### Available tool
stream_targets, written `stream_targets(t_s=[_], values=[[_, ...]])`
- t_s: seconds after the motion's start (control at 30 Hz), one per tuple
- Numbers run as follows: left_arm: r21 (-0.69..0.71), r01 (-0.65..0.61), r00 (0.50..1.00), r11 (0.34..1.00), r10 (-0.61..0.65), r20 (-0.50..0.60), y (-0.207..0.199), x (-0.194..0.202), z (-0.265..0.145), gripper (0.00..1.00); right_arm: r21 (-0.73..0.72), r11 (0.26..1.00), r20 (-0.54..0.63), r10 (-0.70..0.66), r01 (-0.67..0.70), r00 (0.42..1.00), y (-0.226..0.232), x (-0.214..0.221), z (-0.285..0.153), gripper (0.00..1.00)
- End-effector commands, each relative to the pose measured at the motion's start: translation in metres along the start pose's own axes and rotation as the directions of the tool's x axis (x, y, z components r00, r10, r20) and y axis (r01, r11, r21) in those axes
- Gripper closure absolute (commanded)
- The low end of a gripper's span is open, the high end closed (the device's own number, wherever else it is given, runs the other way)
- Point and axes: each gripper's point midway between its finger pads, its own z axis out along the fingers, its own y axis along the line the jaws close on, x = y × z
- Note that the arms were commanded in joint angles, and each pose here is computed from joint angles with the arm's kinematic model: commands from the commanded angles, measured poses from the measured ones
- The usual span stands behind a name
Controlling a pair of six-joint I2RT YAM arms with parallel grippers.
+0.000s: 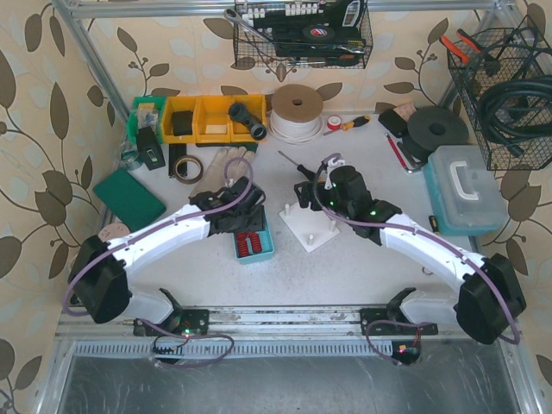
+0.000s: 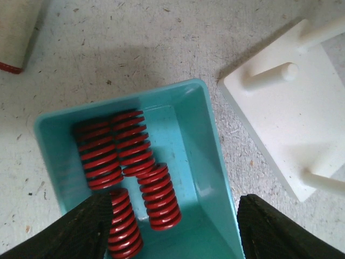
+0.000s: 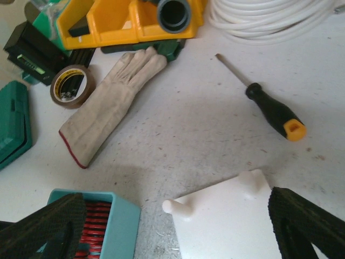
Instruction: Install the large spring
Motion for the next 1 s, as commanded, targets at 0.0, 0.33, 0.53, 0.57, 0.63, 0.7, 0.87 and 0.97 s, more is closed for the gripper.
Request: stream_targets(t_s=[0.0,0.33,0.53,0.57,0.63,0.7,0.87,0.97], values=[[-0.036,0.050,0.998,0.998,-0.048,0.036,-0.006,-0.013,0.003,0.37,0.019,0.997,0.098,0.072,-0.074,0.993,-0.014,-0.016,-0.014,0.05],[-0.129,0.176,0.984,0.976,-0.171,0.047,0.003,0.018,0.019,0.54,0.029,0.982,0.150,0.181,-0.188,0.972,-0.042,-0.022,-0.017,0.01],[-0.132,0.228,0.974,0.965,-0.225,0.038,0.006,0.032,0.029,0.54,0.028,0.981,0.143,0.186,-0.192,0.972,-0.044,-0.022,-0.013,0.01],[-0.130,0.231,0.973,0.964,-0.229,0.031,0.005,0.035,0.032,0.54,0.027,0.981,0.141,0.187,-0.193,0.972,-0.045,-0.021,-0.012,0.01],[-0.136,0.236,0.972,0.962,-0.236,0.017,0.007,0.040,0.037,0.54,0.026,0.980,0.138,0.190,-0.196,0.972,-0.046,-0.021,-0.011,0.01],[-0.143,0.234,0.972,0.962,-0.236,0.003,0.007,0.043,0.042,0.54,0.023,0.980,0.135,0.191,-0.196,0.972,-0.045,-0.021,-0.010,0.01],[-0.151,0.216,0.975,0.965,-0.222,-0.023,0.003,0.046,0.049,0.54,0.017,0.980,0.123,0.195,-0.199,0.973,-0.044,-0.020,-0.007,0.01],[-0.166,0.207,0.976,0.964,-0.216,-0.037,0.004,0.048,0.054,0.53,0.017,0.980,0.123,0.196,-0.199,0.973,-0.045,-0.020,-0.006,0.01]])
